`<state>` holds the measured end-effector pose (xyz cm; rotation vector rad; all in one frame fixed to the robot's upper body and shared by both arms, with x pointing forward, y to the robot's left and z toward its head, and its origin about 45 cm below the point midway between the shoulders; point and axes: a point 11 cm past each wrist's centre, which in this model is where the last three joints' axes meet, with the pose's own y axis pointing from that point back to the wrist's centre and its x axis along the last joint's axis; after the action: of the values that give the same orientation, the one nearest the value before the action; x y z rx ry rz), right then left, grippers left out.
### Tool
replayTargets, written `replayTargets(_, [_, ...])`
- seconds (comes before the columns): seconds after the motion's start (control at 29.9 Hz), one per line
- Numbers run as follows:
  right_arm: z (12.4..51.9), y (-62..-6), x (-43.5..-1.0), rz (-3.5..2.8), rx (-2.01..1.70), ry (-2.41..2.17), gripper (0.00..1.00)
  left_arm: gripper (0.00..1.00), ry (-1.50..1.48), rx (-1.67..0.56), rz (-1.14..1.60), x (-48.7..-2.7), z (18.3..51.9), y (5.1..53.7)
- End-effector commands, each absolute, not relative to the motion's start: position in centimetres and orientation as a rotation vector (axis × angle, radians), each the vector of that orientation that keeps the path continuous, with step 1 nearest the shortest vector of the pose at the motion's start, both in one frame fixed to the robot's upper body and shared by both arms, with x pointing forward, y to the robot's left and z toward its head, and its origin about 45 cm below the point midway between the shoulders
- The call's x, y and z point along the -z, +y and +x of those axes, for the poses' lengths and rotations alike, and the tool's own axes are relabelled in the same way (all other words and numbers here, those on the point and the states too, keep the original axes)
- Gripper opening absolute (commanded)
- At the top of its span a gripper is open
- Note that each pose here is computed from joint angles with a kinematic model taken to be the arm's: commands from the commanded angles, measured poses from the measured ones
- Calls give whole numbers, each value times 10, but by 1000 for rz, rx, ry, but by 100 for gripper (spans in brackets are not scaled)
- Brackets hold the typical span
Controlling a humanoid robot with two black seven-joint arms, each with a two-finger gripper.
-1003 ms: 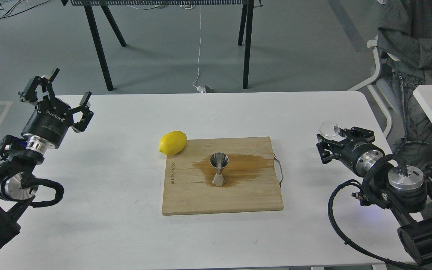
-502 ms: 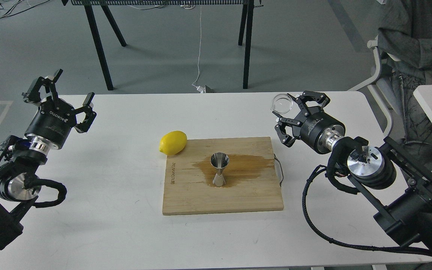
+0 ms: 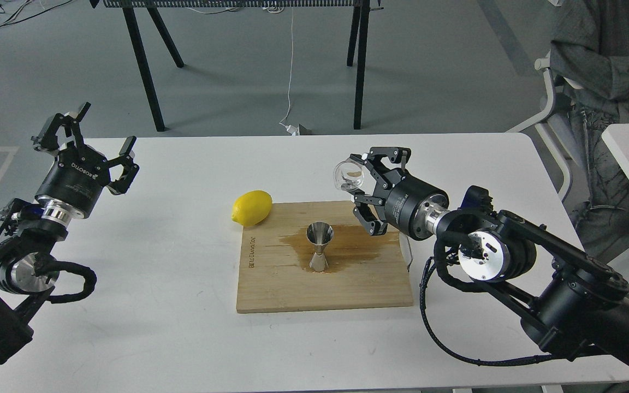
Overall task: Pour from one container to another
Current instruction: 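Lift the glass and carry it above the jigger, then tilt the glass with the right gripper to pour into the jigger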
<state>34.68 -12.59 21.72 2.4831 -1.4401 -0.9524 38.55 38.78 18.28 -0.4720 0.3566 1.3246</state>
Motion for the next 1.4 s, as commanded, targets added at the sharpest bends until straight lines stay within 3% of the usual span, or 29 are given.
replayTargets(0.0, [345,-124,-215,2482,809,-1393,30,92,356,-1325,-472,-183,386,388])
replayTargets(1.37, [326,-89,-198,2451,141,-1064,30,92,356,-1326,-475,-183,386,388])
